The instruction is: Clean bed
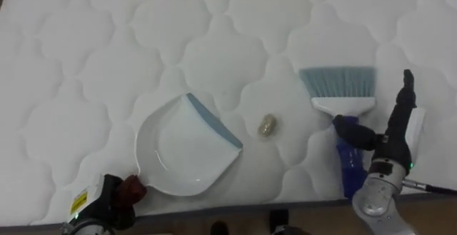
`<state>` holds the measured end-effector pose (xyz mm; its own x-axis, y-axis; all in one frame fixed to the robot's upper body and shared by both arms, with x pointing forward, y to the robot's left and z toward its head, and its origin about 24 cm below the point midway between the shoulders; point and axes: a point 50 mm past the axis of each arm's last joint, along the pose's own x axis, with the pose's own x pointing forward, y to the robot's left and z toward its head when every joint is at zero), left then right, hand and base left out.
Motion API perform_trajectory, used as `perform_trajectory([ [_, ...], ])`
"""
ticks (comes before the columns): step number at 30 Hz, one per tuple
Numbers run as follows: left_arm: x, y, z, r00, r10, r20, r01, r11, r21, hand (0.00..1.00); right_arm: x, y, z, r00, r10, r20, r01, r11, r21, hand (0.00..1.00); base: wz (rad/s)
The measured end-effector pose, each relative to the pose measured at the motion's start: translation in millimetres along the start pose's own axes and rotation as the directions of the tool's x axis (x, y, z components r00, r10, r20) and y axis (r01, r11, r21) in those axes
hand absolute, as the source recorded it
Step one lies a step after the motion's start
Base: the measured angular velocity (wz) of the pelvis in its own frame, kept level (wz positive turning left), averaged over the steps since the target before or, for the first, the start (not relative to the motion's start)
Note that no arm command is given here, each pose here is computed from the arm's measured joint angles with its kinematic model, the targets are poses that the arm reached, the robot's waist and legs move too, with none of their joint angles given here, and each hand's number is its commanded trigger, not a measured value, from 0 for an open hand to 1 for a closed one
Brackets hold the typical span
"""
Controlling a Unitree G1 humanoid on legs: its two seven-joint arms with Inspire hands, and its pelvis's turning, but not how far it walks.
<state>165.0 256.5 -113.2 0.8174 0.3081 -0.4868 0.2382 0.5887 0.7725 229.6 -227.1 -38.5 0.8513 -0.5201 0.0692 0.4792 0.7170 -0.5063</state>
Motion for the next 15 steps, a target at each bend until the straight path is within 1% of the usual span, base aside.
perform_trajectory([
  [4, -0.5, -1.2, 0.5, 1.0, -0.005, 0.004, 0.005, 1.0, -0.009, 1.0, -4.4, 1.9, -6.8, 0.999, 0.028, -0.017, -0.029, 0.999, -0.03, 0.0, 0.0],
  [11, 0.3, -1.2, 2.6, 1.0, -0.005, 0.013, 0.005, 1.0, -0.007, 1.0, -8.6, 1.1, -15.0, 0.998, 0.04, -0.04, -0.043, 0.997, -0.061, 0.0, 0.02],
  [15, 0.0, -2.4, 3.4, 1.0, -0.012, 0.018, 0.012, 1.0, -0.004, 1.0, -14.5, -2.1, -28.8, 0.995, 0.052, -0.086, -0.062, 0.992, -0.108, 0.0, 0.03],
])
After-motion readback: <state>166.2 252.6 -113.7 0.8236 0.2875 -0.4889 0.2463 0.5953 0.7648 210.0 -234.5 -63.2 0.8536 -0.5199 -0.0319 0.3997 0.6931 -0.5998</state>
